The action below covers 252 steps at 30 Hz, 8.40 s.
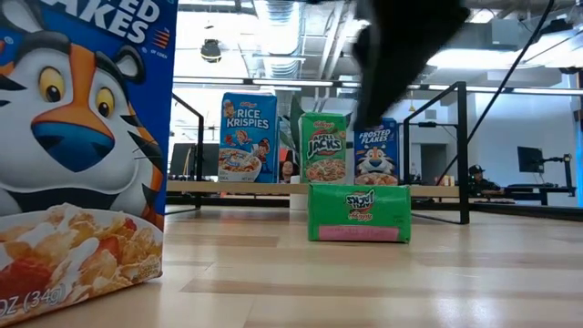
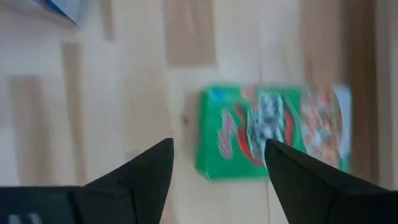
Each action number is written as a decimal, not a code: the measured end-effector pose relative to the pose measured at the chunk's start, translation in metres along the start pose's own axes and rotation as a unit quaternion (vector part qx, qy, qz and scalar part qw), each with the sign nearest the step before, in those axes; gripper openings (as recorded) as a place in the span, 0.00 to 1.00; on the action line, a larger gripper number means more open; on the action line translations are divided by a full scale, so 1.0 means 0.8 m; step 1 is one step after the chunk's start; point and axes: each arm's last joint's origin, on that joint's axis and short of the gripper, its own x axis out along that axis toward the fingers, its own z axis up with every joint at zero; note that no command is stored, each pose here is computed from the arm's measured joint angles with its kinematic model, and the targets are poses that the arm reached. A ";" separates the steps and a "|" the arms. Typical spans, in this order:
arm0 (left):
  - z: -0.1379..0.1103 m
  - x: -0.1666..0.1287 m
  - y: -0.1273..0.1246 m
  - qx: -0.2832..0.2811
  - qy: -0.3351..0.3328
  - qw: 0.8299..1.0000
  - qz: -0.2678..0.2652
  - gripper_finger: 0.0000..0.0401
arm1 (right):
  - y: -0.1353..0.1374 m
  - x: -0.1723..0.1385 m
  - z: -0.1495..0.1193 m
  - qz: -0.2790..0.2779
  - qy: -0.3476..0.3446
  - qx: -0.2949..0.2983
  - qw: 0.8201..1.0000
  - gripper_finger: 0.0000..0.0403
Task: Stack cereal on shelf
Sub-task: Put the right green cereal box on the shelf aligned with the other green cereal box
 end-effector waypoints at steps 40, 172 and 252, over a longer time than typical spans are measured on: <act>-0.003 0.010 -0.005 -0.016 0.000 1.000 -0.009 0.75 | -0.005 0.080 -0.153 0.145 -0.289 0.373 0.870 0.04; -0.218 0.160 0.031 -0.182 0.012 0.983 -0.036 0.37 | 0.008 0.022 -0.183 0.110 -0.214 0.409 0.880 0.08; -0.220 0.160 0.032 -0.180 0.024 0.983 -0.038 0.60 | -0.063 0.036 -0.009 0.067 0.087 -0.242 0.964 0.64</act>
